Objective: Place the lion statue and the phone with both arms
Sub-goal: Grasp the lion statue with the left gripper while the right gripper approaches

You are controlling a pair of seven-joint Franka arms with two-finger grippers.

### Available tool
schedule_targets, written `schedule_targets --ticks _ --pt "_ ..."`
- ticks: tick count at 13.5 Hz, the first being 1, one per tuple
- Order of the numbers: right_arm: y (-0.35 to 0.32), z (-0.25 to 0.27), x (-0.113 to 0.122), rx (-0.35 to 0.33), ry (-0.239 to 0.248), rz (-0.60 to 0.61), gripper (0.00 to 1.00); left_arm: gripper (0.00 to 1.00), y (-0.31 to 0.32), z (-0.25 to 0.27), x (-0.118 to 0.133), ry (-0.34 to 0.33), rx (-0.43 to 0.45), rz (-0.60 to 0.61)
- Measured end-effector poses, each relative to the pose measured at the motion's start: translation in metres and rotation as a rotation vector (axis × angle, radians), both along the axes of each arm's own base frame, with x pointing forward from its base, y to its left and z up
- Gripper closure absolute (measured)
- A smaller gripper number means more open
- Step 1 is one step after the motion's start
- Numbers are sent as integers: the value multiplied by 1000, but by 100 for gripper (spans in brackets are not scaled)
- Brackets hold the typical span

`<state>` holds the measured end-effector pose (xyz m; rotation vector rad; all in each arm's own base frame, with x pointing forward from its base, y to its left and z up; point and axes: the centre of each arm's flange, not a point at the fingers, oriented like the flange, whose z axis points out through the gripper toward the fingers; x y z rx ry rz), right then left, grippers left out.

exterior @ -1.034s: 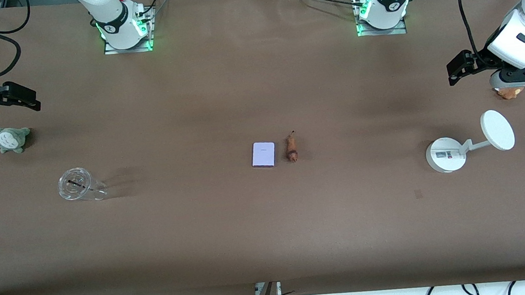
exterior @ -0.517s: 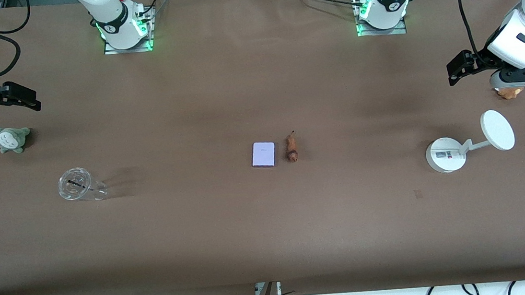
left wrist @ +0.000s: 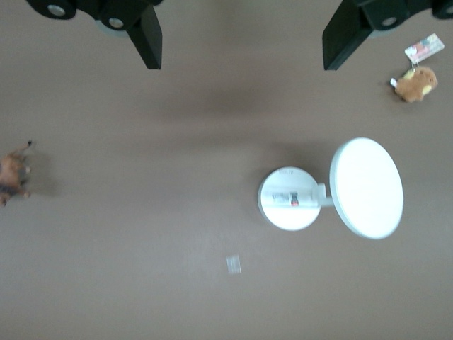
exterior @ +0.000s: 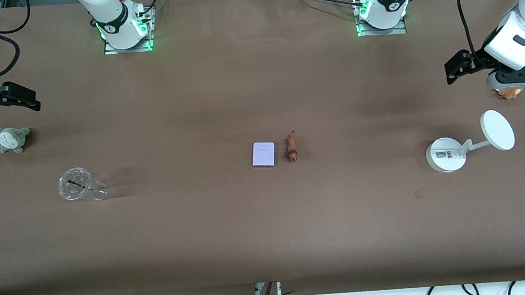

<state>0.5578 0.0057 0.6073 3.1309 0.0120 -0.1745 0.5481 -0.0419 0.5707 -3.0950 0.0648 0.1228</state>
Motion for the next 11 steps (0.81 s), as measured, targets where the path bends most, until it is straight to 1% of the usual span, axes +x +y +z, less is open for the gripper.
schedule_targets --ticks 2,4,6,8,11 --pt "0 -4 3 0 7 0 0 0 -8 -18 2 59 -1 -13" --pt "0 -16 8 -1 25 0 0 0 -33 -44 4 126 0 -48" --pt "0 -32 17 -2 49 0 0 0 -58 -71 10 164 1 -38" --pt "1 -46 25 -3 57 0 0 0 -81 -95 18 164 -20 -15" --pt "2 -62 32 -2 77 2 0 0 -135 -132 30 114 -57 18"
